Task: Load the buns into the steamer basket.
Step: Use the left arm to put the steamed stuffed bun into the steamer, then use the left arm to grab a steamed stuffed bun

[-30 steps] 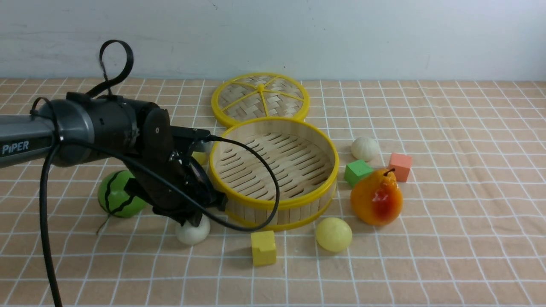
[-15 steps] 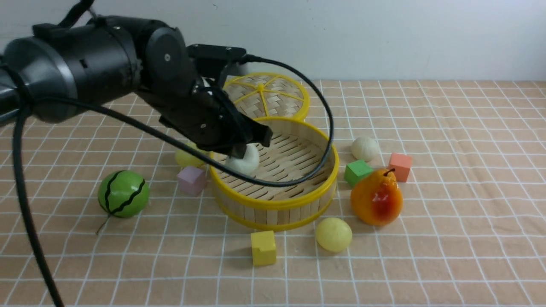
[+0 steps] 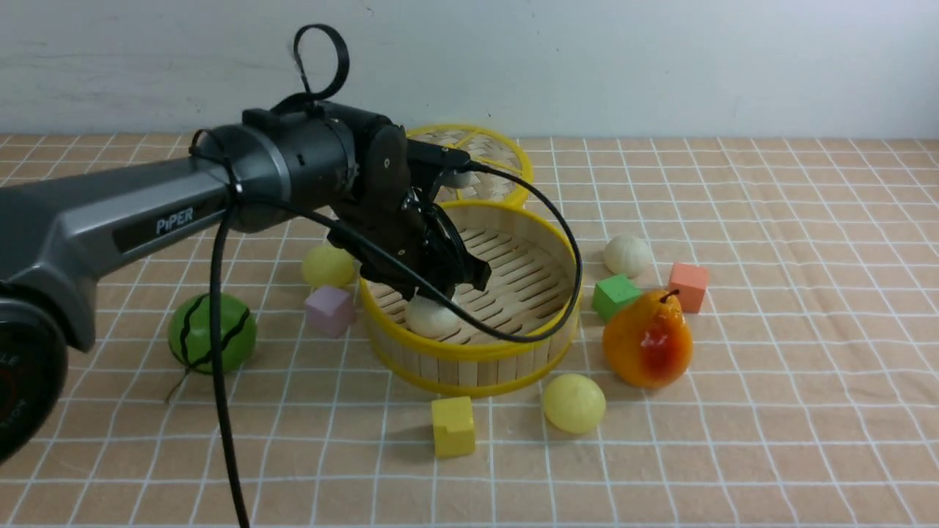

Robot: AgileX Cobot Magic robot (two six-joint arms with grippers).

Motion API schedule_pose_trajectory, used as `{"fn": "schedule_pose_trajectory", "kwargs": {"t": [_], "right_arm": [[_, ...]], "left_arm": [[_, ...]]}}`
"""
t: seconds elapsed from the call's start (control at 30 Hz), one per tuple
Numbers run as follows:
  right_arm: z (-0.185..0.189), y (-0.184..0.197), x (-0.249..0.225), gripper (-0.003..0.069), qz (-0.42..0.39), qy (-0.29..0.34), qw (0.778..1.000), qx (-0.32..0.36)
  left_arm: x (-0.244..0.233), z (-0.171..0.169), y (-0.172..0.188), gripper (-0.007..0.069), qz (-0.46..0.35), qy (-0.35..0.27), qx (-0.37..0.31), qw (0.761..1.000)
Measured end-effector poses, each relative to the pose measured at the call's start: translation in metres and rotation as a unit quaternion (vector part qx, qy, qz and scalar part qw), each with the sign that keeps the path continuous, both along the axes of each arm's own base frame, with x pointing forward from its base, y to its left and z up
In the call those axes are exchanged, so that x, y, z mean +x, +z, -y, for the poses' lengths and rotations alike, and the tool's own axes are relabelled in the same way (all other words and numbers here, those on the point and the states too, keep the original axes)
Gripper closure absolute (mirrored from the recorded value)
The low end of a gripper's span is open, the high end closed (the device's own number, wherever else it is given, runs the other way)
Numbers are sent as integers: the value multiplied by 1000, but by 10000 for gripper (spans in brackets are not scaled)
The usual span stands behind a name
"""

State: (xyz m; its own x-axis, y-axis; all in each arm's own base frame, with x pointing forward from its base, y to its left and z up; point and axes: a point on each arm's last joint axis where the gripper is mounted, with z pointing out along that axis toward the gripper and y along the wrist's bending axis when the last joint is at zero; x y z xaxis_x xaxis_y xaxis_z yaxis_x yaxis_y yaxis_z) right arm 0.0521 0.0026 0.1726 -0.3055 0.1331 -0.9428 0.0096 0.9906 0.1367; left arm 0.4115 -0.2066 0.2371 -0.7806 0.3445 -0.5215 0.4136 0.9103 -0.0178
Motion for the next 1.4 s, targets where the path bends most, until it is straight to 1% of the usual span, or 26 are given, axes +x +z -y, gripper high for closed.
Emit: {"fn": "schedule_pose_trajectory", "kwargs": {"t": [0.03,0.1,0.13,0.2,0.23,0.27,0.33,0.4,0.47,0.6,0.73,0.93,1.2,1.37,1.4], "right_arm": [[0,0,0,418,0,0,1000,0],[0,0,0,418,0,0,1000,0],[0,0,0,418,0,0,1000,0],[0,0,0,418,0,0,1000,0],[0,0,0,418,0,0,1000,0],[0,0,0,418,0,0,1000,0],[0,0,0,418,0,0,1000,0],[0,0,0,418,0,0,1000,0],[0,0,0,418,0,0,1000,0],[0,0,0,418,0,0,1000,0],[0,0,0,418,0,0,1000,0],[0,0,0,418,0,0,1000,0],[0,0,0,418,0,0,1000,0],[0,0,0,418,0,0,1000,0],[0,0,0,418,0,0,1000,0]], "left_arm": [[-1,-2,10,165,5,1,2,1000],[-3,-8,31,114,22,11,8,1000],[-3,-13,42,107,32,21,6,999],[-1,-21,52,110,42,38,1,998],[3,-31,56,130,46,55,-1,997],[9,-44,54,154,43,74,1,996],[17,-56,43,190,32,91,7,995],[31,-71,24,228,22,109,15,994],[40,-78,9,241,18,119,16,993],[52,-87,-10,243,23,129,13,991],[62,-90,-22,243,43,127,17,991],[72,-89,-29,243,81,114,25,990],[76,-88,-50,243,70,111,33,991],[78,-88,-54,272,72,109,33,991],[78,-88,-55,291,73,108,35,991]]}}
